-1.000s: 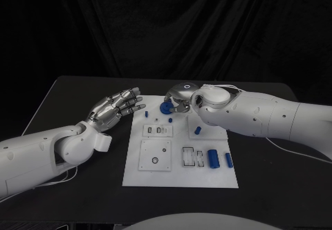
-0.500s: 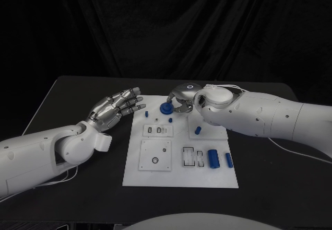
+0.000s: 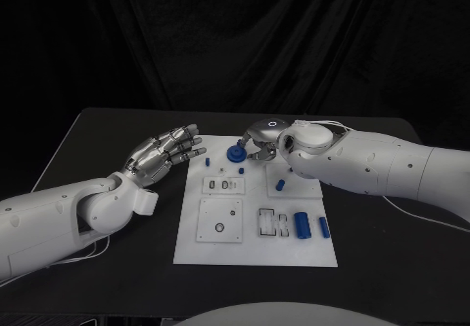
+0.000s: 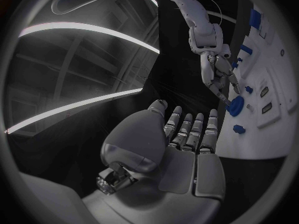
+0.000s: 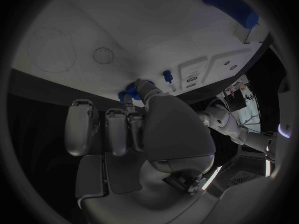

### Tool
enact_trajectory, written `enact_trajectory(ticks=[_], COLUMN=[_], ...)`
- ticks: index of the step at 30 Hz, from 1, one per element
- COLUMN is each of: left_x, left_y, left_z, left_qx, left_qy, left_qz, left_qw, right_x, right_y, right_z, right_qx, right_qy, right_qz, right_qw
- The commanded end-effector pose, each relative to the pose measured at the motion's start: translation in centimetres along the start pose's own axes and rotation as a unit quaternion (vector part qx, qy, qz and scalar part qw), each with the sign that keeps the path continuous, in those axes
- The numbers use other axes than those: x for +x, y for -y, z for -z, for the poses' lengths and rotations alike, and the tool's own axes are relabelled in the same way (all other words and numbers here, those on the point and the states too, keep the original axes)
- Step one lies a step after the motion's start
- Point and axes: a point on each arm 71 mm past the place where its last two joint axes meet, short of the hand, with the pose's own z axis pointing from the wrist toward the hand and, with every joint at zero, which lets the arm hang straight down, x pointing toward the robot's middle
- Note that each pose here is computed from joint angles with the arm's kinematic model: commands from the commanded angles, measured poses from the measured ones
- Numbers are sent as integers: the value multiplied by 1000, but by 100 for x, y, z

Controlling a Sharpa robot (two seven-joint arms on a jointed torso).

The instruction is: Assemble the parts on the task board

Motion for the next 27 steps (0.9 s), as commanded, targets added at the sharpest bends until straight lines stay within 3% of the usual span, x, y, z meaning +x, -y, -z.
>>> enact_trajectory(ticks=[1,13,18,27], left_x=[9,-47,-62,-60], left_y=[6,-1,-25,-54], left_z=[8,49,68,68], left_qx=[6,5,3,2], left_qy=[-5,3,6,6], left_qz=[5,2,2,4], left_qw=[1000,1000,1000,1000], right_x=[13,-65,-184,-217], right_y=[40,214,398,782], right_z=[34,265,461,945], right_qx=[7,2,15,56], right_qy=[13,72,93,86], right_qz=[0,-9,-8,-11], right_qw=[1000,997,996,995])
